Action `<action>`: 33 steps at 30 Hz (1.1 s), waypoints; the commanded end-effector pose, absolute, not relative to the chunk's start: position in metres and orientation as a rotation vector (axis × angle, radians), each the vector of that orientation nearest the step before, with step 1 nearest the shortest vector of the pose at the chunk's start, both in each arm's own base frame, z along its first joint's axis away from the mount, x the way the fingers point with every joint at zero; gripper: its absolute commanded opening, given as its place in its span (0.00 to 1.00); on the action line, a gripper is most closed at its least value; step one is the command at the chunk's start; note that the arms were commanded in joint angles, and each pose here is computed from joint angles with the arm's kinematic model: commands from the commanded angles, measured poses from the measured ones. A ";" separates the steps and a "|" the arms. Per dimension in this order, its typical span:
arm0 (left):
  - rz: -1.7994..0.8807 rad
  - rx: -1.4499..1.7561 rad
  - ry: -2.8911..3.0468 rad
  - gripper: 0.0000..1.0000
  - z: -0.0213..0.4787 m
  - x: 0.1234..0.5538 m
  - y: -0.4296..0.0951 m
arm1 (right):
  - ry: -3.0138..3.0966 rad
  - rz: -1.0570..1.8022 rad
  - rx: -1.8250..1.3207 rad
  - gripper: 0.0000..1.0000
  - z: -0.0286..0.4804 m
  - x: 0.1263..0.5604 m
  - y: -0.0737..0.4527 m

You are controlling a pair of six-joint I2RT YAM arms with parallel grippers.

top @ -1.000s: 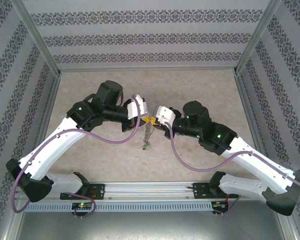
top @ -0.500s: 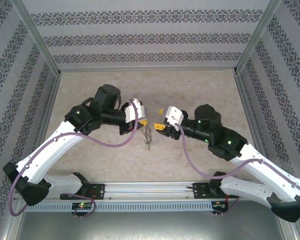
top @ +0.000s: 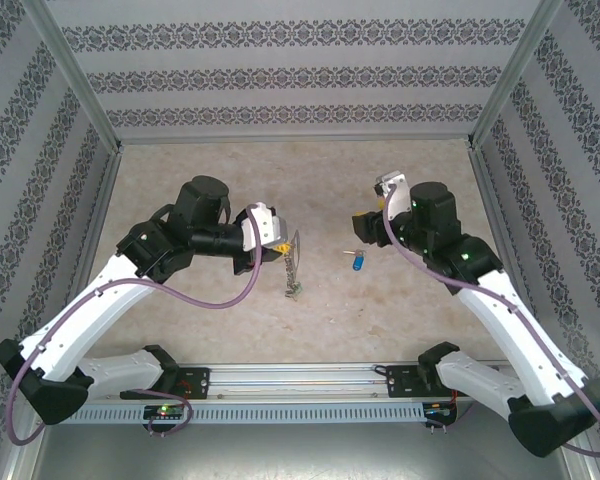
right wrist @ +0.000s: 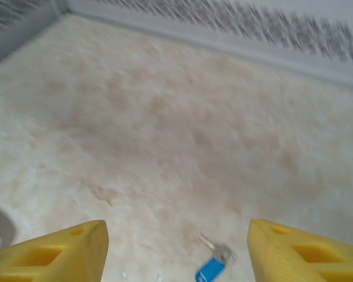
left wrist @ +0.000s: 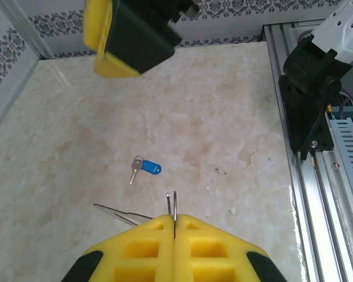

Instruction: Put the keys on the keyring

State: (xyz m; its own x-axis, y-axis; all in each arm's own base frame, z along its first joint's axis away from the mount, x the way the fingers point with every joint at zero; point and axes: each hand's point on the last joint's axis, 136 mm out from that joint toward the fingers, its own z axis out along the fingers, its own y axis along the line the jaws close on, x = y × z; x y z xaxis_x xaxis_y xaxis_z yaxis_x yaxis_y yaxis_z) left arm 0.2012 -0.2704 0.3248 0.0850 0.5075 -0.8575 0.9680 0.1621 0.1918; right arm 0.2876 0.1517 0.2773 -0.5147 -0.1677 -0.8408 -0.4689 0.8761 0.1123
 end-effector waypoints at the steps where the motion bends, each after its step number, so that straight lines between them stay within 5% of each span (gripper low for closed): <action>1: -0.651 1.430 1.467 0.00 0.340 0.199 -0.272 | 2.314 0.380 -0.276 0.67 0.241 0.279 0.133; 14: -0.685 1.314 1.586 0.00 0.338 0.196 -0.261 | 2.559 0.324 -0.093 0.73 0.156 0.274 0.126; 33: -0.681 1.208 1.766 0.00 0.323 0.210 -0.249 | 2.740 0.237 -0.119 0.72 0.100 0.306 0.148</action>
